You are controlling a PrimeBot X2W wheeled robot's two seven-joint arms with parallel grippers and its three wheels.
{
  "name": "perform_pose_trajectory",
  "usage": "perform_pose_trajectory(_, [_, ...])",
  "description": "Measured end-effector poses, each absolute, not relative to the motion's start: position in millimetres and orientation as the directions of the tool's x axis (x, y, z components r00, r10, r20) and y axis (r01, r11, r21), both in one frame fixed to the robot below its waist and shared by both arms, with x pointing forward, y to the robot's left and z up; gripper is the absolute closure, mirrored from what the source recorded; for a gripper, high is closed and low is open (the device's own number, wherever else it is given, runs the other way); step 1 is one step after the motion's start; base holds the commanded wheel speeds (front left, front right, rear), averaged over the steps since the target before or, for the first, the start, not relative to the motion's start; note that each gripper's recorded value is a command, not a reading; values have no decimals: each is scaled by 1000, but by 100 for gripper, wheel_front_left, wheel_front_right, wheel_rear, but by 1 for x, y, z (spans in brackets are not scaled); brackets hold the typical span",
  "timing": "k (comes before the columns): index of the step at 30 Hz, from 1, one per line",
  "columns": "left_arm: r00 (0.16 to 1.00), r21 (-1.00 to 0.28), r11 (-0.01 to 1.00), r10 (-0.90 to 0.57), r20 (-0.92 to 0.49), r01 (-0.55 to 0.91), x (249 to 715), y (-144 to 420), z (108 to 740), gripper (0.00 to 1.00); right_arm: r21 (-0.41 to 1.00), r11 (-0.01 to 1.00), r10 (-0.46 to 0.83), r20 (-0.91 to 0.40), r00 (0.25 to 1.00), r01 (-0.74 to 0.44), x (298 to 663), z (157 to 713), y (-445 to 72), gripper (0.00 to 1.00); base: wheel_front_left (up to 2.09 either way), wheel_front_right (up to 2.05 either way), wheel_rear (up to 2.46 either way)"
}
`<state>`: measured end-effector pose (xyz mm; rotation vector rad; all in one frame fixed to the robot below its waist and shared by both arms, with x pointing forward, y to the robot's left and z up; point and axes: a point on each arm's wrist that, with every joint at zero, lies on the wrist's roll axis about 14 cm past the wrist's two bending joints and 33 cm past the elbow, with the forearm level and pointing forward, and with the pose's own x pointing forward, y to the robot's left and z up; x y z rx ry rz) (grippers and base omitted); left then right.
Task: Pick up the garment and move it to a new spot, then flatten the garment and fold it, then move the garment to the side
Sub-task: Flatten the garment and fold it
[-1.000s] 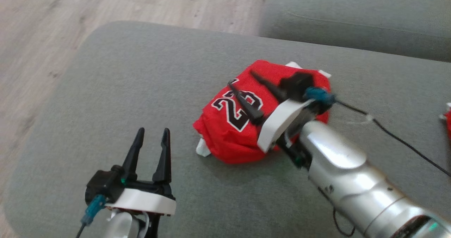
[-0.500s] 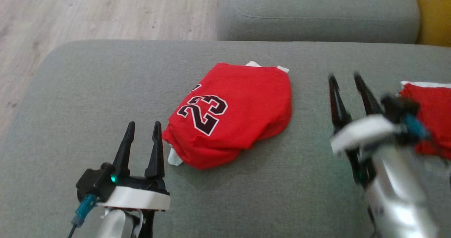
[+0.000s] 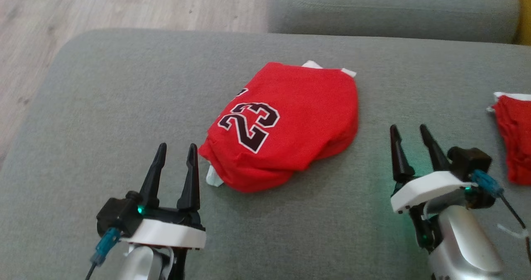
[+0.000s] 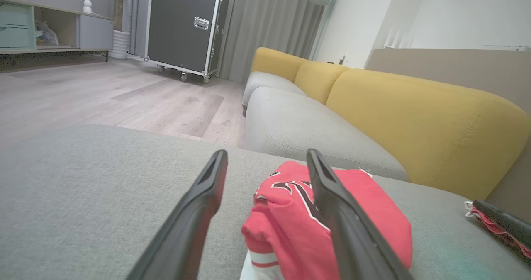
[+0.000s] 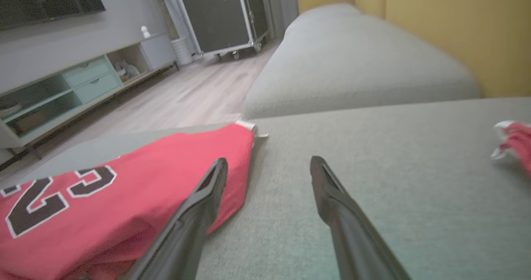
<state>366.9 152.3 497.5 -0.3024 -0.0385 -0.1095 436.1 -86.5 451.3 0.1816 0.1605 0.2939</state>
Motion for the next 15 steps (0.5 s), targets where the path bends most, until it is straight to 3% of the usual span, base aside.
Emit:
perform_pose_trajectory(8, [998,-291,954,-67,18,69,367,165,487,0,337,893,418,-374,828,-298,437,396,-39,0,0,0,0])
perform_pose_trajectory(15, [1000,-292,956,-14,-9,11,362,182,480,0,445,849,485,-437,758,-286,444,379,-5,0,0,0,0])
